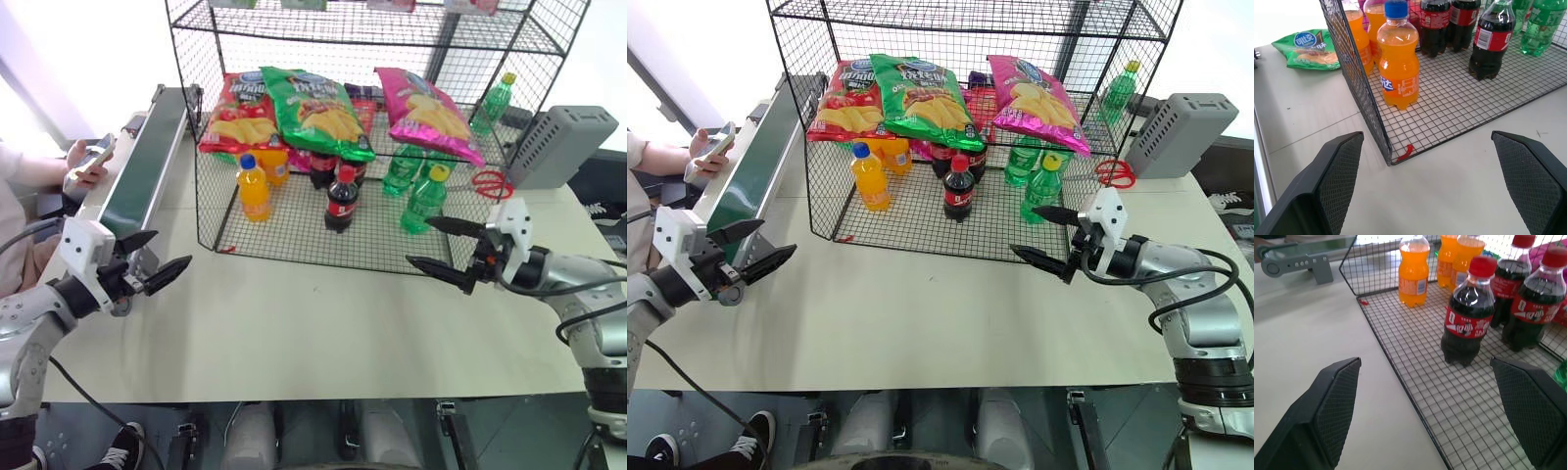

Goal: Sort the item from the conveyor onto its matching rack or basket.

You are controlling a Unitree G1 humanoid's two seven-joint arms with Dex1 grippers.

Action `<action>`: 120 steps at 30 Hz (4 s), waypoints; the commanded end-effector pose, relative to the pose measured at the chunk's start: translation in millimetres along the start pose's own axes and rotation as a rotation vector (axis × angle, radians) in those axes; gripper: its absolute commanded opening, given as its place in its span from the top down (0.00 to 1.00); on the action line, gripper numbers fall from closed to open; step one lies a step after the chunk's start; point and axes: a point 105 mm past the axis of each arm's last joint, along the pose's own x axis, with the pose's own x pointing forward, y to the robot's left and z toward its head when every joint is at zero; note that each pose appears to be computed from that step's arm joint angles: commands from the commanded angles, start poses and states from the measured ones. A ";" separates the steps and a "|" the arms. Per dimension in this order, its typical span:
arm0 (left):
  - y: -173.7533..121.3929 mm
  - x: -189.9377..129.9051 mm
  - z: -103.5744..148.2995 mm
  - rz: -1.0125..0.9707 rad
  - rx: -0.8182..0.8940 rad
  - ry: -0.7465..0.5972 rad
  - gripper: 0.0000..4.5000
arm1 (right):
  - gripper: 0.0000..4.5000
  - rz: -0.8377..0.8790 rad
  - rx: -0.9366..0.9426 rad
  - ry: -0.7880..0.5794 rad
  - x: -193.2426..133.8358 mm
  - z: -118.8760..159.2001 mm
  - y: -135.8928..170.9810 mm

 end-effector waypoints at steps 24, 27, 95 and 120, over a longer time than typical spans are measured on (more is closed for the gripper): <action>-7.4 3.2 7.4 -0.051 0.052 -0.011 0.00 | 0.02 0.017 -0.091 -0.023 1.2 12.9 2.7; -7.9 2.8 5.5 -0.051 0.048 -0.006 0.00 | 0.02 0.039 -0.089 -0.042 0.7 16.3 6.4; -8.5 15.5 10.7 -0.130 0.081 -0.077 0.00 | 0.02 0.048 -0.124 -0.008 -4.4 3.4 -0.2; -4.8 -5.4 2.1 -0.064 0.086 -0.077 0.00 | 0.02 0.116 -0.132 -0.063 23.1 12.5 7.2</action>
